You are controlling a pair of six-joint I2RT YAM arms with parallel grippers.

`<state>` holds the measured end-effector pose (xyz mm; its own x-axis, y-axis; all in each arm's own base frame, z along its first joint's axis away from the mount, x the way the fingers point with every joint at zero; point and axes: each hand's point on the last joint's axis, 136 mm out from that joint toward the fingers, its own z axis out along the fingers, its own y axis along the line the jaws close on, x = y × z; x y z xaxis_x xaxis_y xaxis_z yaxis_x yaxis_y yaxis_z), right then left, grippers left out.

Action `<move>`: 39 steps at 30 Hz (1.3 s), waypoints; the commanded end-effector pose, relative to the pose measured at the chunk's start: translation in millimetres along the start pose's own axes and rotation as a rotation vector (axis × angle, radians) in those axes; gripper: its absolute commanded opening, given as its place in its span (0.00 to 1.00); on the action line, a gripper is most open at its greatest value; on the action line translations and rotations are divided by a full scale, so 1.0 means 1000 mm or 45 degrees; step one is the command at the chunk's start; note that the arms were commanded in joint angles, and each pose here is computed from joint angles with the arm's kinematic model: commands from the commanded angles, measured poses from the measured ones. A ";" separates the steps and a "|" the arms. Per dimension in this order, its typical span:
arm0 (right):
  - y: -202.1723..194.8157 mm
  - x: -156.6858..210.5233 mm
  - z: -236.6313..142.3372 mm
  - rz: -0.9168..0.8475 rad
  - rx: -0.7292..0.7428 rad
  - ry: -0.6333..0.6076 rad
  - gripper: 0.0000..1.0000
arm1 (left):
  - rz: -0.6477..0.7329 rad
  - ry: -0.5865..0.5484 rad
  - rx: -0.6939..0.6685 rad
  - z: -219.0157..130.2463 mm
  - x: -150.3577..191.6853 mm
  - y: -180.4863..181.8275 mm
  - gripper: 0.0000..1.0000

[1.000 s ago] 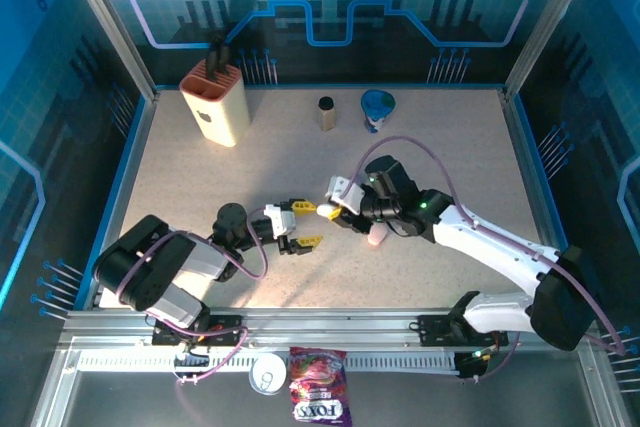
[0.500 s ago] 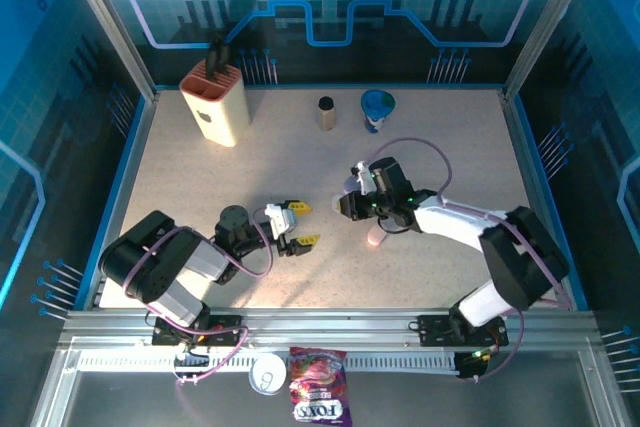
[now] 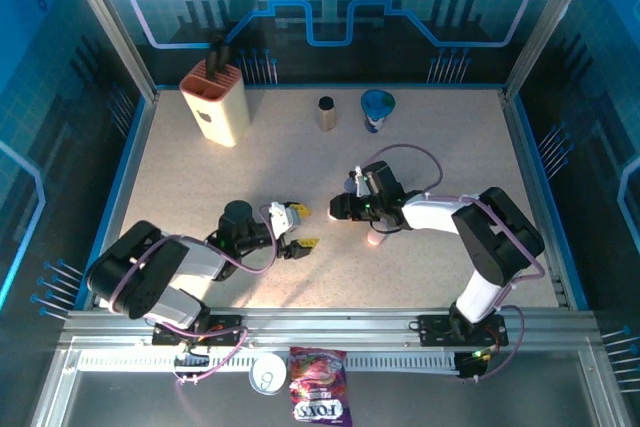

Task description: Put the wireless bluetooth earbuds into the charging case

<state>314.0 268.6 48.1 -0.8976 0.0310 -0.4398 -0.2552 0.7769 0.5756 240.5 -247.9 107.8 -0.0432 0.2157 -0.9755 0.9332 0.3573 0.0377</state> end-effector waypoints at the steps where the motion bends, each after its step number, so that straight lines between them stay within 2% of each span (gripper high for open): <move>1: 0.012 -0.034 -0.029 -0.092 0.008 -0.148 0.67 | -0.001 0.070 -0.014 -0.001 0.004 0.005 0.77; 5: 0.008 -0.051 -0.065 -0.191 0.107 -0.264 0.78 | -0.031 0.052 -0.091 -0.004 -0.001 0.017 0.78; 11: -0.017 -0.077 -0.133 -0.385 0.373 -0.538 0.95 | -0.125 -0.034 -0.393 -0.026 -0.029 0.052 0.78; 17: -0.061 -0.087 -0.193 -0.472 0.635 -0.778 0.98 | -0.182 -0.133 -0.668 -0.059 -0.050 0.077 0.79; 20: -0.076 -0.088 -0.212 -0.529 0.749 -0.872 0.98 | -0.107 -0.169 -0.804 -0.080 -0.059 0.084 0.79; 25: -0.103 -0.086 -0.220 -0.559 0.825 -0.987 0.98 | -0.105 0.010 -1.046 -0.110 -0.042 0.100 0.88; 27: -0.113 -0.084 -0.217 -0.546 0.822 -1.013 0.98 | -0.079 0.032 -1.127 -0.119 -0.035 0.106 0.90; 30: -0.127 -0.084 -0.211 -0.561 0.824 -1.038 0.99 | -0.103 0.014 -1.222 -0.129 -0.025 0.118 0.92; 36: -0.148 -0.089 -0.200 -0.569 0.819 -1.043 1.00 | -0.233 0.000 -1.300 -0.143 0.003 0.138 0.95; 39: -0.150 -0.092 -0.192 -0.585 0.773 -1.062 1.00 | -0.280 -0.051 -1.328 -0.150 0.008 0.147 0.96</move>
<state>356.9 25.2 111.3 -0.3164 -0.1058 -0.9427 -0.0513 0.9942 -0.0943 317.4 -65.7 120.0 -0.2261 0.1118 -0.9677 0.1766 0.9816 0.0721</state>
